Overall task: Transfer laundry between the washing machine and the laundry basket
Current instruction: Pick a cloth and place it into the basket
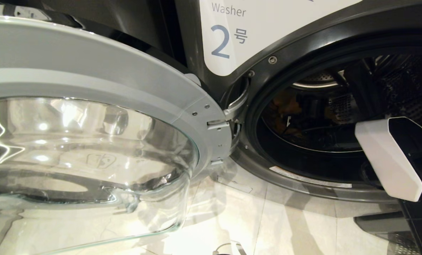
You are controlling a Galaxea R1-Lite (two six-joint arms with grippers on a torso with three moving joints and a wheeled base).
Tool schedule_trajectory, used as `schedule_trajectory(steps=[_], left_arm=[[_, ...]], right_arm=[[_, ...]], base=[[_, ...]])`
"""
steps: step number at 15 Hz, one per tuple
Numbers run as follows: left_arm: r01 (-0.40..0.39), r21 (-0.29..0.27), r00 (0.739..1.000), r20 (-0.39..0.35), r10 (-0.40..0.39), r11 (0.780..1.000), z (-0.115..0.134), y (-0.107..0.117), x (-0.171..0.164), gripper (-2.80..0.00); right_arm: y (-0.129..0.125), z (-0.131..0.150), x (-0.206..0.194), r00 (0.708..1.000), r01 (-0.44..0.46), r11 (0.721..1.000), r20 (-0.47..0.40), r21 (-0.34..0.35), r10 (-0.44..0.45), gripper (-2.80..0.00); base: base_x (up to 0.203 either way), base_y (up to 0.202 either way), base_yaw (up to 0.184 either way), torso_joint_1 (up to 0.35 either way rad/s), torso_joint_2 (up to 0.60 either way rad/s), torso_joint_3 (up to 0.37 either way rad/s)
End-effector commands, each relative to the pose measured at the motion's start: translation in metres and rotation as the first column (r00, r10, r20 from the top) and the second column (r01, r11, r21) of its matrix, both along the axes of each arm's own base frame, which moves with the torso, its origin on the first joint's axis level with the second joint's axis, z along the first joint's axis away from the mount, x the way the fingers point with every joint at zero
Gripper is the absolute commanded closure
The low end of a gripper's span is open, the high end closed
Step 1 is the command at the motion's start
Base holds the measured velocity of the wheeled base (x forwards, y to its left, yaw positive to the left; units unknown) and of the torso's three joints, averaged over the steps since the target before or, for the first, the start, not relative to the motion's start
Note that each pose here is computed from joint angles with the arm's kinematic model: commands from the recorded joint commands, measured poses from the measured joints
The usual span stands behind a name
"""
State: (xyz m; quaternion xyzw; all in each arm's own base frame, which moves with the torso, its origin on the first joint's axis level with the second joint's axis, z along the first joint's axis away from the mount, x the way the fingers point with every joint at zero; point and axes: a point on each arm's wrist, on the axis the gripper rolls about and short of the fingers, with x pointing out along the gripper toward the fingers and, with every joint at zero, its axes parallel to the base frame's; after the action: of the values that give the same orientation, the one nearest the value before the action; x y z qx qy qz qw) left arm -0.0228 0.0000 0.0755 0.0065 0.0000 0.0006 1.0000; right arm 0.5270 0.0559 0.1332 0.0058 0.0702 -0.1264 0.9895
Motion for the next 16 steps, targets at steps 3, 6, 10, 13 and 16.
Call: schedule_trajectory(steps=[3,6,10,13,16], left_arm=[[0.000,-0.001,1.000,0.000,0.000,1.000,0.000,0.000,0.000,0.00],[0.000,-0.001,1.000,0.000,0.000,1.000,0.000,0.000,0.000,0.00],[0.000,-0.001,1.000,0.000,0.000,1.000,0.000,0.000,0.000,0.00],[0.000,0.001,1.000,0.000,0.000,1.000,0.000,0.000,0.000,0.00],[0.000,-0.001,1.000,0.000,0.000,1.000,0.000,0.000,0.000,0.00]], right_arm=[[-0.008,-0.025,0.009,0.999,0.019,1.000,-0.034,-0.004,-0.019,-2.80],[-0.015,-0.024,0.010,0.999,0.049,0.999,-0.025,0.011,-0.048,-2.80],[-0.019,-0.028,0.010,0.998,0.060,0.998,-0.033,0.021,-0.060,0.00],[-0.020,-0.027,0.010,0.997,0.063,0.998,-0.034,0.025,-0.062,0.00],[-0.020,-0.027,0.010,0.997,0.064,0.998,-0.033,0.026,-0.063,0.00]], base=[[0.000,0.000,0.000,0.000,0.00,0.000],[0.000,0.000,0.000,0.000,0.00,0.000],[0.000,0.000,0.000,0.000,0.00,0.000],[0.000,0.000,0.000,0.000,0.00,0.000],[0.000,0.000,0.000,0.000,0.00,0.000]])
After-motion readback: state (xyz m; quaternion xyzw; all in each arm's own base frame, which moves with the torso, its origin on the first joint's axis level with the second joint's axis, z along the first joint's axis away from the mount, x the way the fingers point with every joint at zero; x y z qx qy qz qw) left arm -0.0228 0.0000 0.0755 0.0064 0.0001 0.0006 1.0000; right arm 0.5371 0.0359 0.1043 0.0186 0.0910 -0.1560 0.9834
